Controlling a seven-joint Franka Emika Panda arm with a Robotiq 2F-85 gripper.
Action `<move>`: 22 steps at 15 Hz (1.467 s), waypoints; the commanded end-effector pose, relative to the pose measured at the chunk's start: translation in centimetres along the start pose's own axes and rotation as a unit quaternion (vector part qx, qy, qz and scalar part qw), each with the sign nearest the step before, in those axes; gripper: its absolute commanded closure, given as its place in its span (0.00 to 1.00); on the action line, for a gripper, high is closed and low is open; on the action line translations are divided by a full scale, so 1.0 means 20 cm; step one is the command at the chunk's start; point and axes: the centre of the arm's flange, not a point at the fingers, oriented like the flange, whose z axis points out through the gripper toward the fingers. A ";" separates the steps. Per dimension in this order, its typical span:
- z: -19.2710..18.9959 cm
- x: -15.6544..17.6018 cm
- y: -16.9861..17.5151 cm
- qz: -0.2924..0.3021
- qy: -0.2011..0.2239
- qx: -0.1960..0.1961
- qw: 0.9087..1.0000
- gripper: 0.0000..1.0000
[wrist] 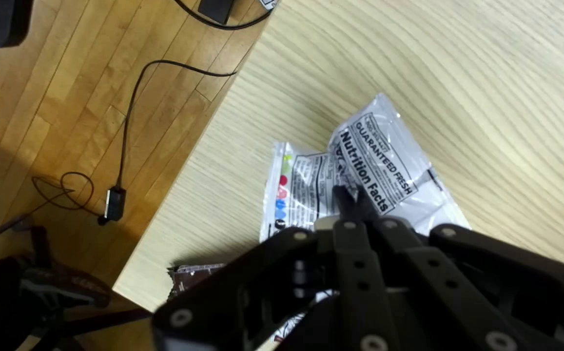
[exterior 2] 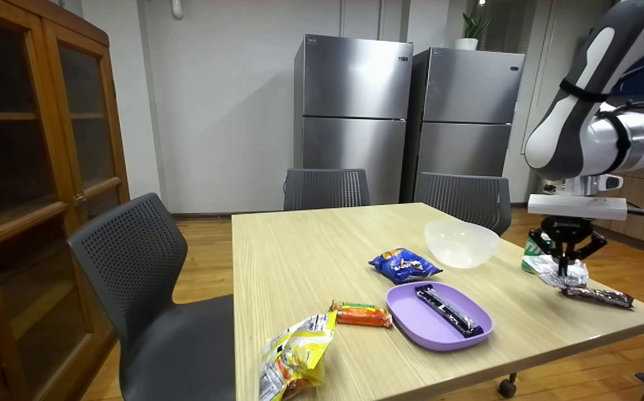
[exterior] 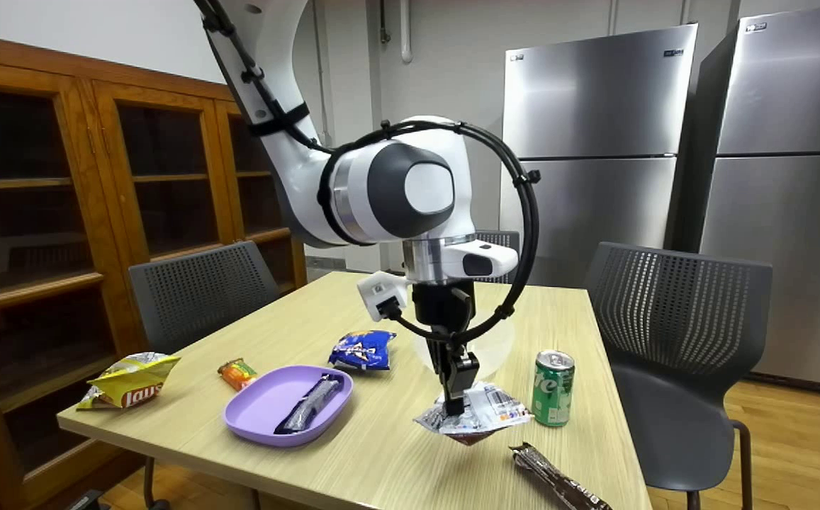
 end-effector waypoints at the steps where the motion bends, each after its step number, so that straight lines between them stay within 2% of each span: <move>1: -0.18 0.00 0.02 -0.008 0.002 0.020 1.000 1.00; 4: -0.26 0.03 -0.01 -0.005 0.012 0.034 0.999 1.00; 10: -0.36 0.08 -0.15 -0.006 0.060 0.054 0.997 1.00; 17: -0.42 0.11 -0.41 -0.064 0.144 0.076 0.985 1.00; 22: -0.39 0.16 -0.60 -0.079 0.165 0.082 0.980 1.00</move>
